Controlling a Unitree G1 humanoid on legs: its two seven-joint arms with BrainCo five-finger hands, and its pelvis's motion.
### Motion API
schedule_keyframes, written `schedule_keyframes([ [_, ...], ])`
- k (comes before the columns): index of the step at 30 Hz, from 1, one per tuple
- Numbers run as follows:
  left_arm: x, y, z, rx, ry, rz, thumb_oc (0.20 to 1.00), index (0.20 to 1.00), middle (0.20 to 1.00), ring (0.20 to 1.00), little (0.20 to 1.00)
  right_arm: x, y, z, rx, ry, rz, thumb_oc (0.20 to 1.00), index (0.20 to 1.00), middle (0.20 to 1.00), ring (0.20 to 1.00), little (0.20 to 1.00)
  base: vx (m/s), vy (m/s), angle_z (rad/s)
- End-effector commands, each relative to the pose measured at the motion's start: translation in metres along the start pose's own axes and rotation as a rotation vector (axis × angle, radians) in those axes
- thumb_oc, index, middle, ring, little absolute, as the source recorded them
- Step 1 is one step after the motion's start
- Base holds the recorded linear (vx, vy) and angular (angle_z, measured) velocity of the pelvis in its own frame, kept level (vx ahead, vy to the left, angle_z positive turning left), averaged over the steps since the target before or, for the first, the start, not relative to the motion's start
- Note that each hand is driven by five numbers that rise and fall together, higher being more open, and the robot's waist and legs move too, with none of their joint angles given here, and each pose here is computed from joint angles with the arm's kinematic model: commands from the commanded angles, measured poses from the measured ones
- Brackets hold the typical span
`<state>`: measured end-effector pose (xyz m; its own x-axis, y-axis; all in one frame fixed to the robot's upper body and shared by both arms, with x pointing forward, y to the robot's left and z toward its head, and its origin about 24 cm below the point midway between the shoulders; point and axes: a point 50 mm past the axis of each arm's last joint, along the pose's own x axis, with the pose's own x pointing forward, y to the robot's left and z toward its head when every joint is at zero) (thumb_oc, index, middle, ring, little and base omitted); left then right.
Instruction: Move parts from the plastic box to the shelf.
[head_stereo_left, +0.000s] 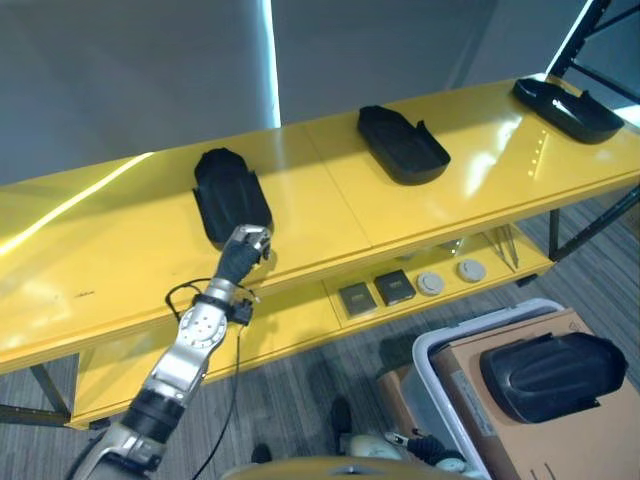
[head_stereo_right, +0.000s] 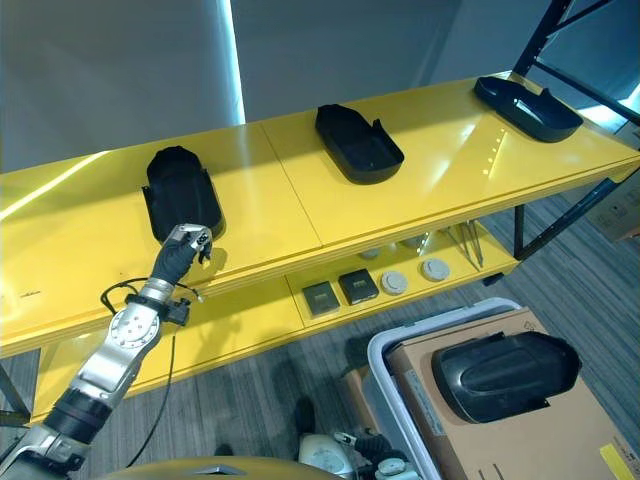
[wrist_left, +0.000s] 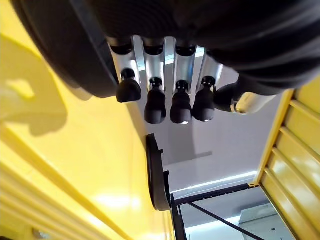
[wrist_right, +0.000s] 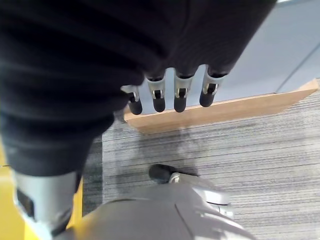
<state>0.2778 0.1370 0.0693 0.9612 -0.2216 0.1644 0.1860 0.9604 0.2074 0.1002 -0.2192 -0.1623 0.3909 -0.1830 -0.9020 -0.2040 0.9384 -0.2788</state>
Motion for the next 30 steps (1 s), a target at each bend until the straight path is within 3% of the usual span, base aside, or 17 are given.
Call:
schedule_keyframes([
  [1,0.027,0.01,0.033,-0.015,-0.148,0.036,0.2,0.2,0.2,0.2,0.2,0.0,0.002,-0.002,-0.028,0.023,-0.012,1.0,1.0,1.0,1.0,1.0,0.0,0.01,-0.04],
  [12,0.054,0.021,0.026,0.061,-0.085,0.161,0.2,0.2,0.2,0.2,0.2,0.0,0.002,-0.004,-0.088,0.024,-0.016,1.0,1.0,1.0,1.0,1.0,0.0,0.0,0.0],
  [30,0.046,0.071,0.01,0.115,-0.005,0.394,0.2,0.2,0.2,0.2,0.2,-0.001,0.003,-0.007,-0.102,0.02,-0.011,1.0,1.0,1.0,1.0,1.0,0.0,0.0,0.0],
])
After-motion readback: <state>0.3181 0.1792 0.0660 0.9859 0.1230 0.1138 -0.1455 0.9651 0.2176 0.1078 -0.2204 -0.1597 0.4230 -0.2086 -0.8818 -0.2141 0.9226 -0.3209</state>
